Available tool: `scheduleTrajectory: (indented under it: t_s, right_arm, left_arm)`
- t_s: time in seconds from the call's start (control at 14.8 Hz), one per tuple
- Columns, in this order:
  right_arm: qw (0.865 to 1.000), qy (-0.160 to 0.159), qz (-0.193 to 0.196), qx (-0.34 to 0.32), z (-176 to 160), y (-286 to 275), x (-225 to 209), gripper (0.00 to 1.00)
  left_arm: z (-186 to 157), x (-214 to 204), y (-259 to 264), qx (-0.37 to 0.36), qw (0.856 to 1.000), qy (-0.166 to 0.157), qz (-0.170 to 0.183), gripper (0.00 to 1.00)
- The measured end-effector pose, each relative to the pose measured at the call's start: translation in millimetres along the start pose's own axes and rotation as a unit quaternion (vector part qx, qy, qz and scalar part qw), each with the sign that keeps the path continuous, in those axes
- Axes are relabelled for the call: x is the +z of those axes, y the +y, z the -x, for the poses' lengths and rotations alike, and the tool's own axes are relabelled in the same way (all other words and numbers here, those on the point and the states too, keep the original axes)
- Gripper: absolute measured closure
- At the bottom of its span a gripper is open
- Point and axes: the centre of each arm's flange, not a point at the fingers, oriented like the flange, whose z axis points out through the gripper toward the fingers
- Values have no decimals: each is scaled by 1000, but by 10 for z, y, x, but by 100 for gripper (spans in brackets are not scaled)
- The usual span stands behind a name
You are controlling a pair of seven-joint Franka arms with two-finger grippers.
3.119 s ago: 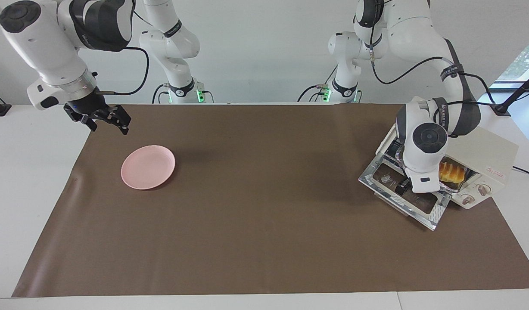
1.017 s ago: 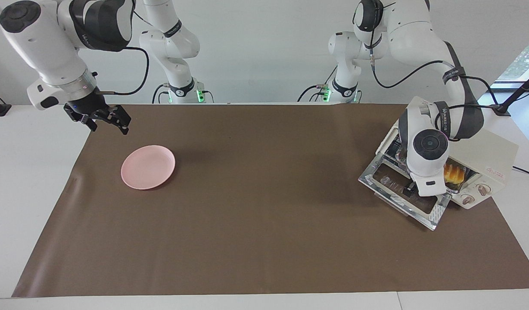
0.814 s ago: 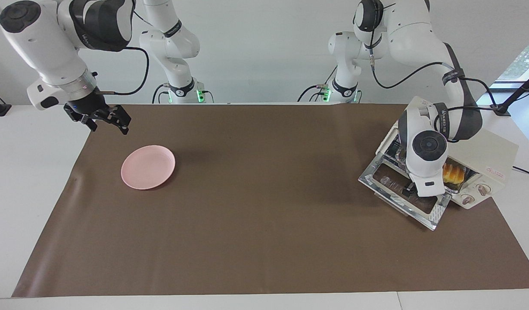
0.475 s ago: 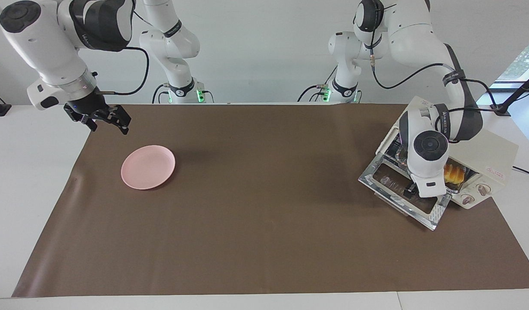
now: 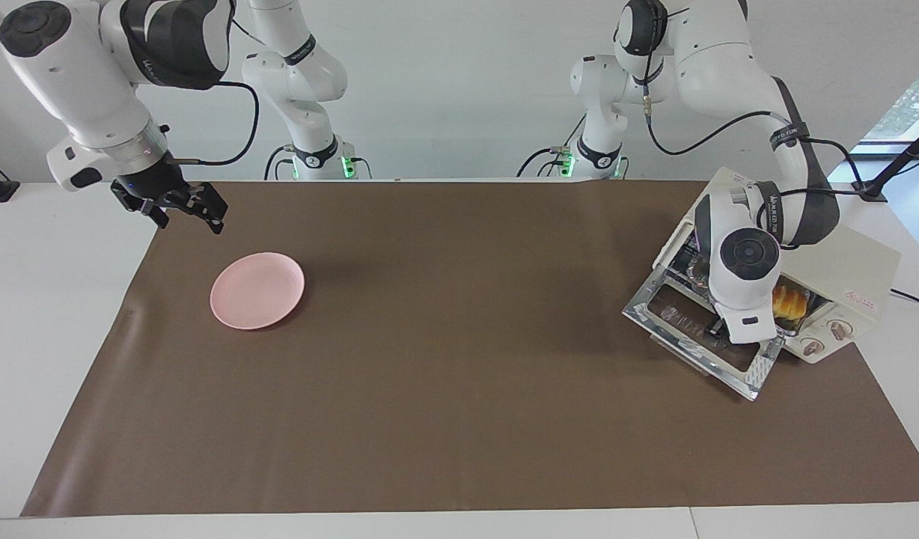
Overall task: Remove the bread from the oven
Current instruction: 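Grasp the foil tray edge with the left gripper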
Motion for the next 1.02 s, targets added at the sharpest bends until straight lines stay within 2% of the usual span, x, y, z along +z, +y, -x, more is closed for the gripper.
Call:
scheduleTrajectory:
  t_s: [0.54,0.68,0.75,0.81,1.02]
  right_arm:
    - [1000,0,0,0,0,0,0,0]
    - [1000,0,0,0,0,0,0,0]
    - [1000,0,0,0,0,0,0,0]
    - [1000,0,0,0,0,0,0,0]
    - [1000,0,0,0,0,0,0,0]
  left_arm:
    - [-13,11,-16,0,1000,0,-1,15]
    - [-13,12,-17,1,1000,0,-1,30]
    - [-13,12,-17,1,1000,0,-1,30]
    - [-14,12,-18,1,1000,0,-1,36]
    - [-14,14,-19,10,1000,0,-2,74]
